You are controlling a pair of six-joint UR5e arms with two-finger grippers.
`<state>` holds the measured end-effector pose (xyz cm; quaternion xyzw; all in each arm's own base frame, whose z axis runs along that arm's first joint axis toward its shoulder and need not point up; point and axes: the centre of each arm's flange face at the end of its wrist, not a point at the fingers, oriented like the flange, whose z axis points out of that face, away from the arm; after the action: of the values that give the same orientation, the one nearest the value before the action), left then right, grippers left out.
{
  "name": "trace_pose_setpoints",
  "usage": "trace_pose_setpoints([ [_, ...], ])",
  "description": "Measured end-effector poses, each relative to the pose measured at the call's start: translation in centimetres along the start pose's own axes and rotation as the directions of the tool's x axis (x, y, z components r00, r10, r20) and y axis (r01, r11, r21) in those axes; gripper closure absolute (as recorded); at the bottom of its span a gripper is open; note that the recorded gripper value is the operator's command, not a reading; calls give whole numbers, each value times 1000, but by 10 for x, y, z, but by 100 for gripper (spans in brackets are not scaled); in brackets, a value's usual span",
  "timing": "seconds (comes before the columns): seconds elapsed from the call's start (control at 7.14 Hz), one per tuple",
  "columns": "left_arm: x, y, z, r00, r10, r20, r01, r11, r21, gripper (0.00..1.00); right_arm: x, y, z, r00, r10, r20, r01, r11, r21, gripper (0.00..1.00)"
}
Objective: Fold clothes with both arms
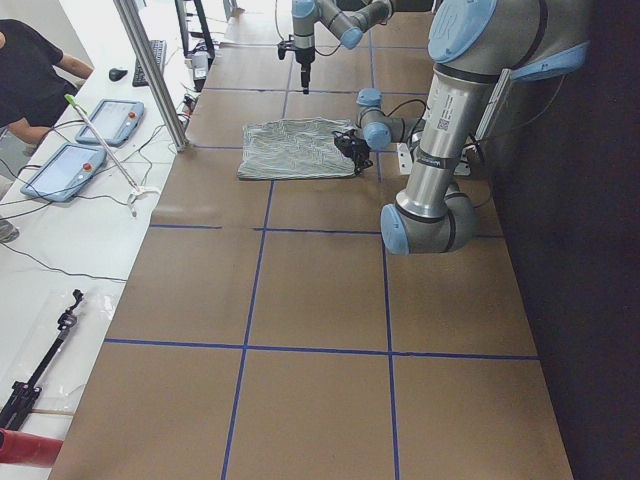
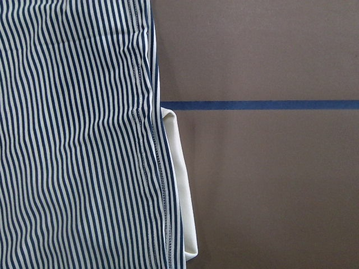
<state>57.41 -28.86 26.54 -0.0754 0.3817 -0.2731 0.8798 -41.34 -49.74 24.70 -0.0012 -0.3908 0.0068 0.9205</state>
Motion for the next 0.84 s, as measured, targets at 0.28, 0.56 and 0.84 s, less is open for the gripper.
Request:
trace_pose_setpoints([
  [0.28,-10,-5,-22,995,99,-28,-99,995,-5,100,-2,2,-2,1000,29,7,-29,1000,3,0],
  [0.56,-15,-6,-32,984,172,-41,-172,985,-2,100,-16,20,1,995,100,21,-100,995,-6,0],
  [0.84,-15,-7,-33,973,224,-46,-224,974,2,100,-49,60,19,974,227,21,-227,974,-18,0],
])
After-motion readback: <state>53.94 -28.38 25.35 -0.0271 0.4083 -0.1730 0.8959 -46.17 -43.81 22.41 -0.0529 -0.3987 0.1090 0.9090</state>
